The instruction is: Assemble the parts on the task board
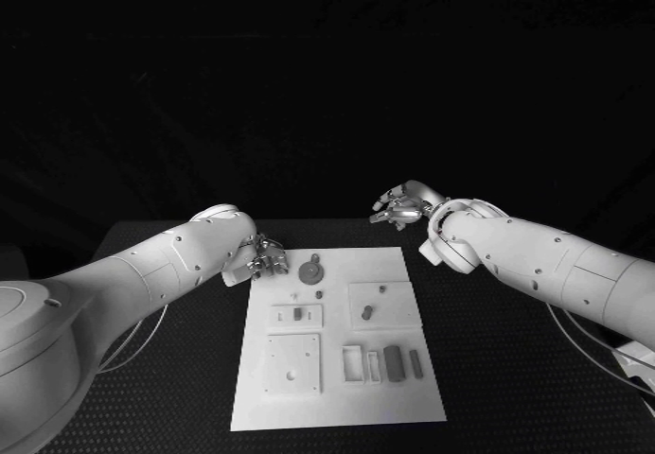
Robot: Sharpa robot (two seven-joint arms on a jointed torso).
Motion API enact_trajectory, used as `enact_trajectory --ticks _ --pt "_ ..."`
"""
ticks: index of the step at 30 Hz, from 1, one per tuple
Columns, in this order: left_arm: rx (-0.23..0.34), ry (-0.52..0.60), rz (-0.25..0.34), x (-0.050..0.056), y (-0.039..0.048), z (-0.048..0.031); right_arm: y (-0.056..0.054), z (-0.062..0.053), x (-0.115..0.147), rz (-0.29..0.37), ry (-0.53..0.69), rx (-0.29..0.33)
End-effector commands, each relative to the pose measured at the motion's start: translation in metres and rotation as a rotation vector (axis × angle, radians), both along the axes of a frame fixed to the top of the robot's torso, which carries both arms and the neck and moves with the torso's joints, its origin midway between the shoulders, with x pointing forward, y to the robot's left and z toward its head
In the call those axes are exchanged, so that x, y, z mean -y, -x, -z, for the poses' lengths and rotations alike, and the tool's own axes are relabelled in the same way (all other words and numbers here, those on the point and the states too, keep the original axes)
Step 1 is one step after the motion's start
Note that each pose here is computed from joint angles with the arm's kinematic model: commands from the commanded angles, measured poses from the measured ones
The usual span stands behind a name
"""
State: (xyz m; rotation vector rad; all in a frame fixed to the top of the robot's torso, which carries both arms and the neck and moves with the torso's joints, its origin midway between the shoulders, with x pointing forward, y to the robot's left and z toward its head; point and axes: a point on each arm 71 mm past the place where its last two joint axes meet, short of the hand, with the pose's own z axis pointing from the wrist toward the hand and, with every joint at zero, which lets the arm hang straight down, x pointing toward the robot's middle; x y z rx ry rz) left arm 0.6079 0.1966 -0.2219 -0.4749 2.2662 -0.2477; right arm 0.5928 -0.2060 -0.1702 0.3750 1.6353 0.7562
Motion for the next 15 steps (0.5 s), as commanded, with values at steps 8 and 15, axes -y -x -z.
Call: enact_trajectory --ticks 8,15 --pt "0.011 0.079 -0.027 -0.003 0.0013 -0.0011 0.0 0.0 0.001 -0.007 0.005 -0.002" --pt "0.005 0.138 -0.05 -0.011 0.0081 -0.0096 -0.001 0.0 0.006 0.004 0.008 -0.002"
